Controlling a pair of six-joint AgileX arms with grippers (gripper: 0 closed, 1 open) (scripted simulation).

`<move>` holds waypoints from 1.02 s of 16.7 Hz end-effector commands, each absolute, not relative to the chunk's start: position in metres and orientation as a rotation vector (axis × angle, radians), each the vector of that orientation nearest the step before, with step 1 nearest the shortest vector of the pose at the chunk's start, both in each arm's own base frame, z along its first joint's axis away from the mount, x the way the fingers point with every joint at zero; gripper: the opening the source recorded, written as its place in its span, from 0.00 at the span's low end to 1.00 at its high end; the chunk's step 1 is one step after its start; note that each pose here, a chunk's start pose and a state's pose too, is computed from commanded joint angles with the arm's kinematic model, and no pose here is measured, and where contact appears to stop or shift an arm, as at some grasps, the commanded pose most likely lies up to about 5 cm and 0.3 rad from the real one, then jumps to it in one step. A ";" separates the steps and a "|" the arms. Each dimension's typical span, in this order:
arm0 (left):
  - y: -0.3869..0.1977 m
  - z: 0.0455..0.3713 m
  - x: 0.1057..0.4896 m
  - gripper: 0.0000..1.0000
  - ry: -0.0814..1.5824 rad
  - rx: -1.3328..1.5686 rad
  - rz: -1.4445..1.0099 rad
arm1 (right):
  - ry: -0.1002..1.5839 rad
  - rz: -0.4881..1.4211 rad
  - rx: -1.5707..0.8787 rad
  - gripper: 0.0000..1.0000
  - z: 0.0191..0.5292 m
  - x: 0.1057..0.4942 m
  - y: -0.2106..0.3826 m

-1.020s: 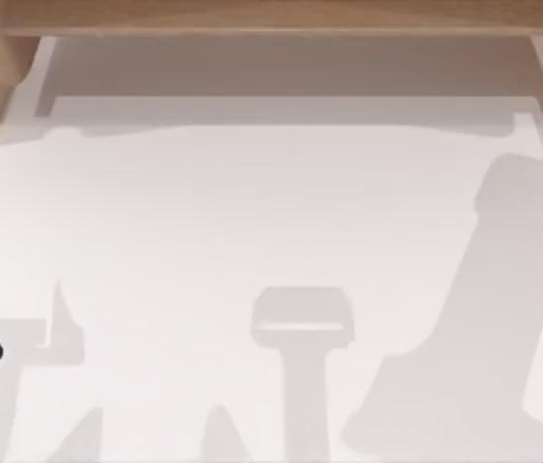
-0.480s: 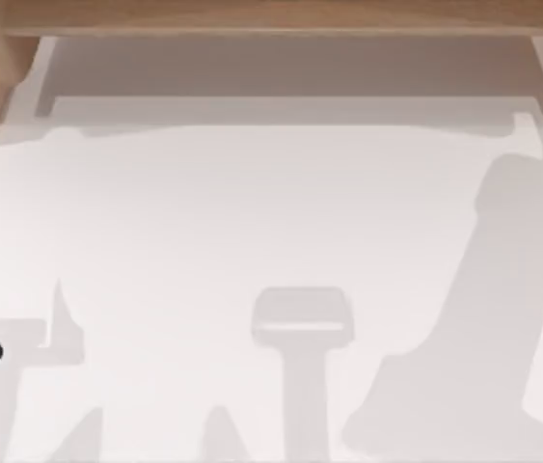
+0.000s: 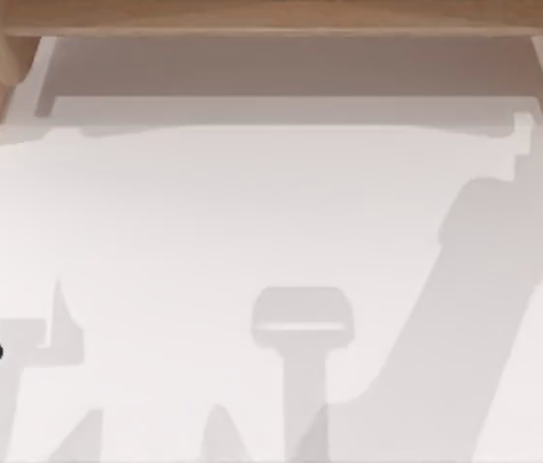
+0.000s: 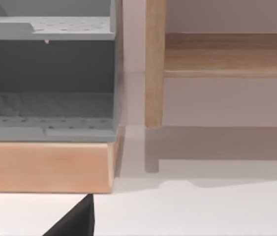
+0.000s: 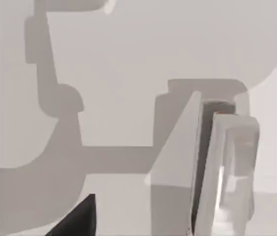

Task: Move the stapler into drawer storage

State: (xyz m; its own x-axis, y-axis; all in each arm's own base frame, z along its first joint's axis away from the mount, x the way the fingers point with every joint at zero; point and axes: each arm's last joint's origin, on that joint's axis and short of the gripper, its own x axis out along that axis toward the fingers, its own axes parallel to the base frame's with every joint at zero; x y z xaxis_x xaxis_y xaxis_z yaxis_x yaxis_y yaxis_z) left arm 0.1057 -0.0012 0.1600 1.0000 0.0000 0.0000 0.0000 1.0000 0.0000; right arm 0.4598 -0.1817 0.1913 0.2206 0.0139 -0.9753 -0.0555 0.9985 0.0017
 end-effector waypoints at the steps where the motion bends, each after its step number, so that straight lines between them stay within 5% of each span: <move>1: -0.001 0.160 0.106 1.00 0.000 0.000 0.000 | 1.277 0.064 -0.062 1.00 0.199 0.457 -0.184; 11: -0.001 0.160 0.106 1.00 0.000 0.000 0.000 | 0.429 0.059 -0.698 1.00 0.245 0.379 -0.245; 17: -0.001 0.160 0.106 1.00 0.000 0.000 0.000 | 0.153 -0.131 -1.199 1.00 0.219 0.286 -0.270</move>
State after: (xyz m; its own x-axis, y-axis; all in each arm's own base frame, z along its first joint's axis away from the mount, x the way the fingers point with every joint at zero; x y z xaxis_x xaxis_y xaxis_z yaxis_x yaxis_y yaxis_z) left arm 0.1057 -0.0012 0.1600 1.0000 0.0000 0.0000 0.0000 1.0000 0.0000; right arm 0.2860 -0.2697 0.2186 0.9820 -0.1823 -0.0485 0.0203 0.3575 -0.9337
